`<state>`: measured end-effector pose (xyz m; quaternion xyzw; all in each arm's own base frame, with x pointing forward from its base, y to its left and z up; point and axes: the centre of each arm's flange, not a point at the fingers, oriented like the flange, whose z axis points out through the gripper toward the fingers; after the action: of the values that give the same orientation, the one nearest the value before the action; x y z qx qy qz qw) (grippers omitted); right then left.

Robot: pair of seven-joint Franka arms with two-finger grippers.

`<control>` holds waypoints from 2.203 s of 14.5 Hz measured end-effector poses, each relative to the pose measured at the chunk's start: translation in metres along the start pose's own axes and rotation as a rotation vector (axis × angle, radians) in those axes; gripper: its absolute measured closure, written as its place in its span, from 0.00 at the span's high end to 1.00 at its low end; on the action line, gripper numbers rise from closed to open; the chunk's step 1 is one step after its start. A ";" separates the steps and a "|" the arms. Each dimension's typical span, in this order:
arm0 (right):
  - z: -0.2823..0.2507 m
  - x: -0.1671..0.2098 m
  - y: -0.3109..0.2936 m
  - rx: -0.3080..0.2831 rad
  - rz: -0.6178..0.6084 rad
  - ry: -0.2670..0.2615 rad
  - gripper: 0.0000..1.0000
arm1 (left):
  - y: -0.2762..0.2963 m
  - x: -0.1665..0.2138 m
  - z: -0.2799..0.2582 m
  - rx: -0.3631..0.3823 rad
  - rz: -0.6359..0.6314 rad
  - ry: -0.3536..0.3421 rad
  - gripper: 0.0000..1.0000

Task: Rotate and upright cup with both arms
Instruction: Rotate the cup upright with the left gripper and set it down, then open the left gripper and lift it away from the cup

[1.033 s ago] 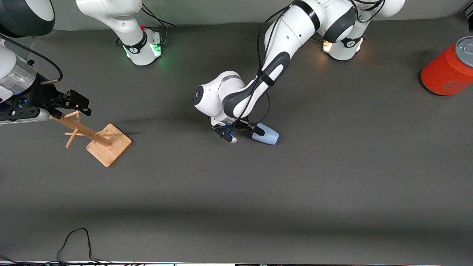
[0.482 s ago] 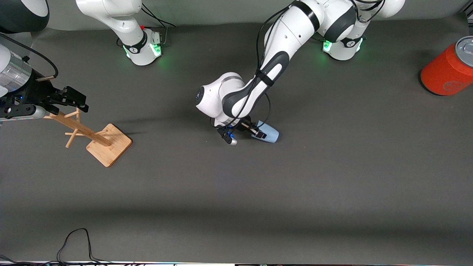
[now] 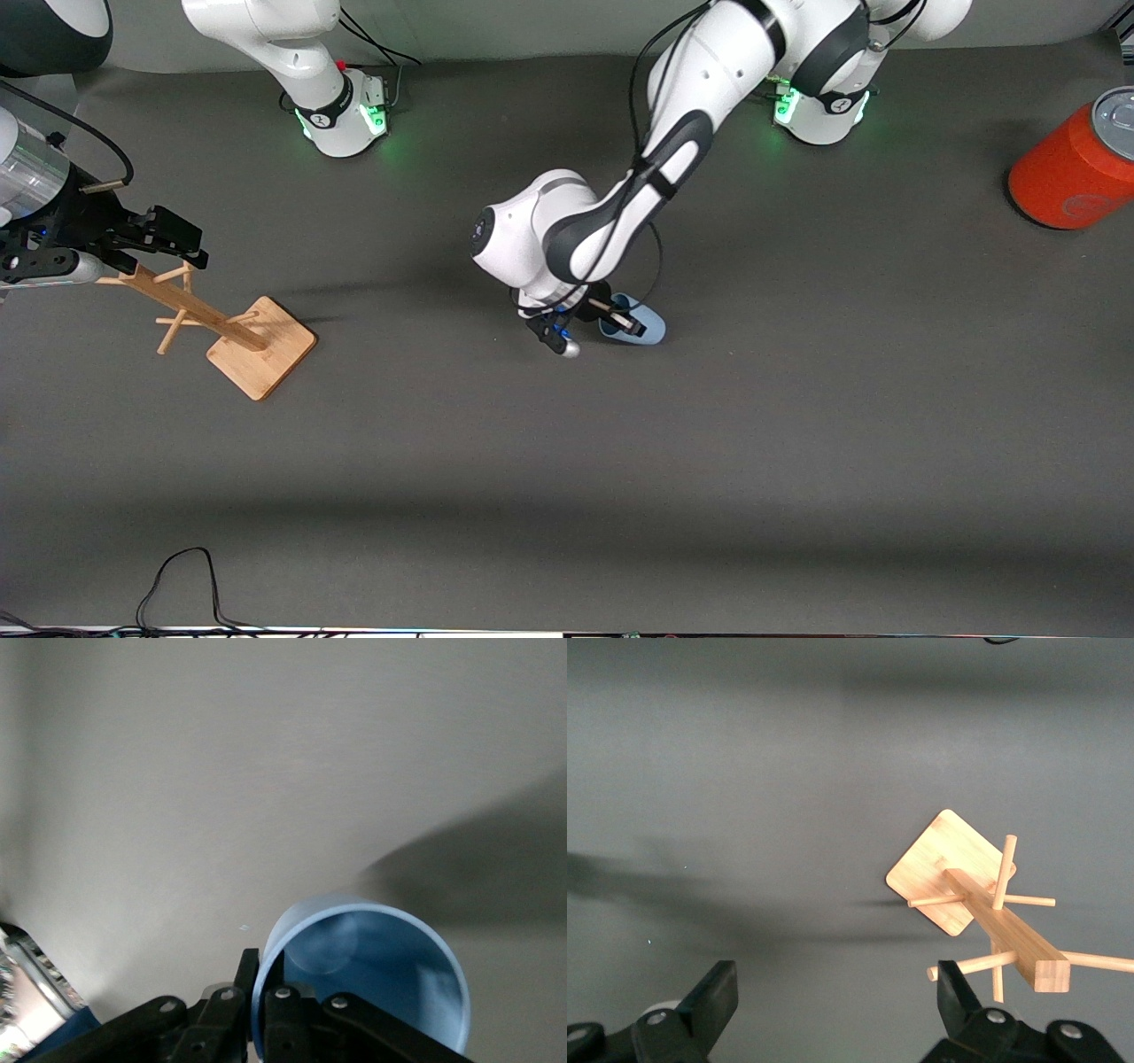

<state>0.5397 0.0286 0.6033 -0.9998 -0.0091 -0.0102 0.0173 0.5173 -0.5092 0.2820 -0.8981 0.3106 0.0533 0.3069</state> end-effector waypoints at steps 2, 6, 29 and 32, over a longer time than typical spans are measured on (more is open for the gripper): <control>-0.004 -0.001 0.000 0.000 0.000 0.000 1.00 | -0.075 -0.016 -0.041 -0.143 -0.115 0.029 0.06; -0.006 -0.002 -0.001 0.000 -0.002 -0.003 1.00 | -0.201 -0.078 -0.104 -0.354 -0.290 0.084 0.06; -0.012 -0.004 -0.005 0.000 -0.009 -0.007 1.00 | -0.080 -0.036 0.115 -0.705 -0.851 0.139 0.20; -0.011 -0.004 -0.005 -0.001 -0.010 -0.007 1.00 | -0.092 -0.035 0.102 -0.701 -0.864 0.139 0.56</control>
<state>0.5351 0.0332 0.6148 -0.9997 -0.0142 -0.0066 0.0169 0.5529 -0.3746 0.2578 -0.9934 -0.1024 -0.0365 -0.0374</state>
